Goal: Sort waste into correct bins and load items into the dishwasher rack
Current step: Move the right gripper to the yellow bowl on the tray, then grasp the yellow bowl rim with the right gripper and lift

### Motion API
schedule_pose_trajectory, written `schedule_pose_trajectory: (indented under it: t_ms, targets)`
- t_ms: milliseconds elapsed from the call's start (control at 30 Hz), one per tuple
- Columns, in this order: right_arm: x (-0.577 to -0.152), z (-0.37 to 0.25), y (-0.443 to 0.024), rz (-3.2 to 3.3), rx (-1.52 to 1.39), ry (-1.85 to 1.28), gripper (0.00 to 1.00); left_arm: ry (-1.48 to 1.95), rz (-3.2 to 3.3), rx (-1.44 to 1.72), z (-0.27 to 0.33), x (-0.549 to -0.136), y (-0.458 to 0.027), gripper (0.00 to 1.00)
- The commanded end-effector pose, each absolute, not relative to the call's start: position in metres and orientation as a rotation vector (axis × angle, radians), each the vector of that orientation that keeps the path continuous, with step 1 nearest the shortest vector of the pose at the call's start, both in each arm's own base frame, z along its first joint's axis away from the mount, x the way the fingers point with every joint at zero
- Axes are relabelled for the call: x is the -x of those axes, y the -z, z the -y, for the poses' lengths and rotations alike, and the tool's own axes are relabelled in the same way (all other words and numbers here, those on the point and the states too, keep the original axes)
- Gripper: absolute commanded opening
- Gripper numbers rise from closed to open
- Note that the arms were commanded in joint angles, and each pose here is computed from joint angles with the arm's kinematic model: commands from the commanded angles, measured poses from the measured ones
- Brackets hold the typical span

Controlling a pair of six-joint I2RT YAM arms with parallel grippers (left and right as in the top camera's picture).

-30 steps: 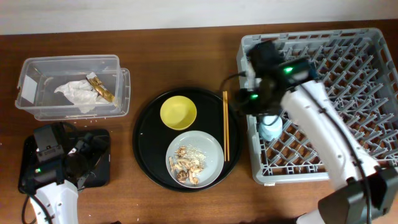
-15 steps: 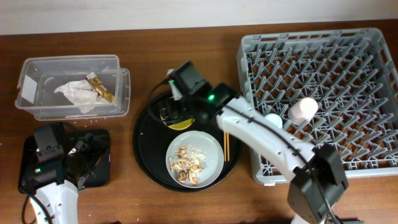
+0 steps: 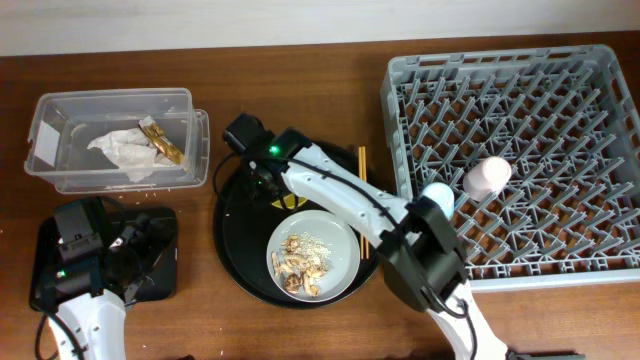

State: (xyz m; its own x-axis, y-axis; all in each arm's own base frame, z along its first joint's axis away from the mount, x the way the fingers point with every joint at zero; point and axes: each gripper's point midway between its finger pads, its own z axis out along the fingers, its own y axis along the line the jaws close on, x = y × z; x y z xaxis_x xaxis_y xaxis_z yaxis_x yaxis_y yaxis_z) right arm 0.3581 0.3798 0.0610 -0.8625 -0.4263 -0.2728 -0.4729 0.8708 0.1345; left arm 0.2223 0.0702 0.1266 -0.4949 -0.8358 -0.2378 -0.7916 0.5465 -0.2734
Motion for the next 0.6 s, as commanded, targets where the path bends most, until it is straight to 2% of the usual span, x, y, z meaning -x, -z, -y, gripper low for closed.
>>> schedule_pose_trajectory:
  t_ms: [0,133,333,467,567]
  targets:
    - [-0.359,-0.398,-0.064,-2.718,0.763,-0.255,0.61,0.187,-2.437,1.358,-0.071,-0.222,-0.127,0.99]
    - [-0.368,-0.394,-0.052,-2.669,0.749,-0.099,0.56,0.187,-2.437,1.358,-0.071,-0.222,-0.127,0.99]
    - [-0.369,-0.390,-0.034,-2.691,0.753,-0.059,0.42,0.187,-2.437,1.358,-0.071,-0.222,-0.127,0.99]
    - [-0.370,-0.388,-0.034,-2.689,0.746,-0.041,0.22,0.187,-2.437,1.358,-0.071,-0.222,-0.127,0.99]
    - [-0.369,-0.391,-0.045,-2.692,0.749,-0.059,0.04,0.187,-2.437,1.358,-0.071,-0.222,-0.127,0.99]
